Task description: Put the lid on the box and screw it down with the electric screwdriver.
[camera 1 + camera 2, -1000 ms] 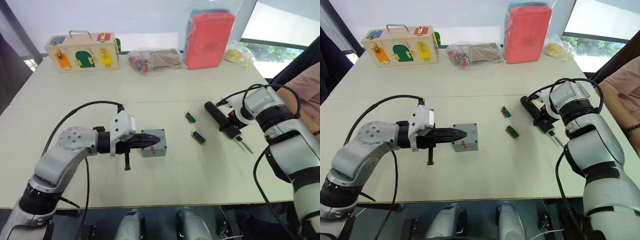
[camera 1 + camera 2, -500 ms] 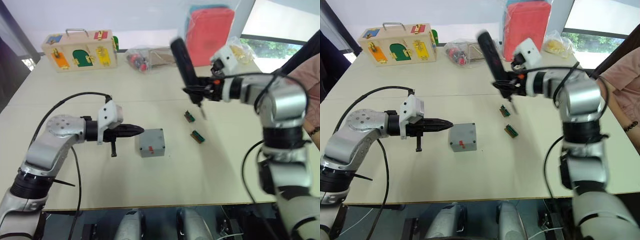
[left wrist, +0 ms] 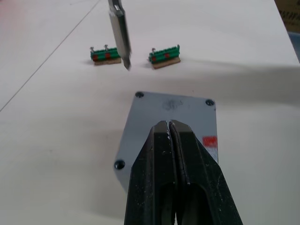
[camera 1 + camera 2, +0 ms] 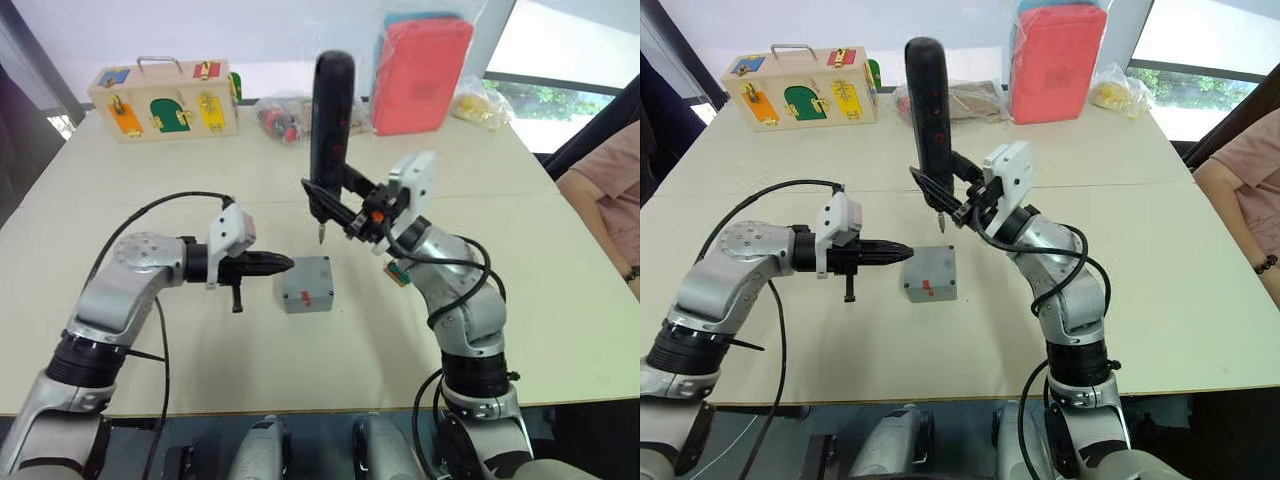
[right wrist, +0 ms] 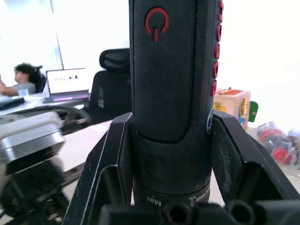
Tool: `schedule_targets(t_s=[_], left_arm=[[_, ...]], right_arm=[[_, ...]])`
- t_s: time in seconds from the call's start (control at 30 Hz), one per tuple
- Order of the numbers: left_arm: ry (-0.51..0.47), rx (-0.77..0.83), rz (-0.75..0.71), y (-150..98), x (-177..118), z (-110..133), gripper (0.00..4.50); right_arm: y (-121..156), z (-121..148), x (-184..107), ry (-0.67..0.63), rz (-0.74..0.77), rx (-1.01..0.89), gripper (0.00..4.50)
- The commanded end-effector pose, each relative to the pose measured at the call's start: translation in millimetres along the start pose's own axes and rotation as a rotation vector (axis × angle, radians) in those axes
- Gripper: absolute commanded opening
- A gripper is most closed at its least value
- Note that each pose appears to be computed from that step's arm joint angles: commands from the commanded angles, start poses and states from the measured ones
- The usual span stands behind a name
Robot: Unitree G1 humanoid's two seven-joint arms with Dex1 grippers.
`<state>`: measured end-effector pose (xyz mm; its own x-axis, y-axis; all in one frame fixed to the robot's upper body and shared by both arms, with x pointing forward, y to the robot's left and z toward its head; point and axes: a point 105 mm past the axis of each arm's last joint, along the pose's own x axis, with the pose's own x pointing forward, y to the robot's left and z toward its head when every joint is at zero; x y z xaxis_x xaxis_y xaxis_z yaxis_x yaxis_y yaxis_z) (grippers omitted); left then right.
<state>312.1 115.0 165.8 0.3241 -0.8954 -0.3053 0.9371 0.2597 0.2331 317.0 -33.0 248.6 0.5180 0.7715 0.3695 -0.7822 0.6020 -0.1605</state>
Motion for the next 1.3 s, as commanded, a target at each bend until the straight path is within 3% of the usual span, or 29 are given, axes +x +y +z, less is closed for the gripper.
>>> schedule_targets(t_s=[0.03, 0.4, 1.3], left_arm=[[0.010, 0.004, 0.014, 2, 15, -8, 0.00], [0.029, -0.002, -0.005, -2, 28, -23, 0.00], [0.045, 0.003, -0.052, -7, 36, -24, 0.00]], right_arm=[[6, 5, -2, -0.036, 0.000, -0.048, 1.80], [-1, -18, -12, 0.005, -0.062, -0.010, 1.80], [2, -24, -6, -0.024, -0.059, -0.019, 1.80]])
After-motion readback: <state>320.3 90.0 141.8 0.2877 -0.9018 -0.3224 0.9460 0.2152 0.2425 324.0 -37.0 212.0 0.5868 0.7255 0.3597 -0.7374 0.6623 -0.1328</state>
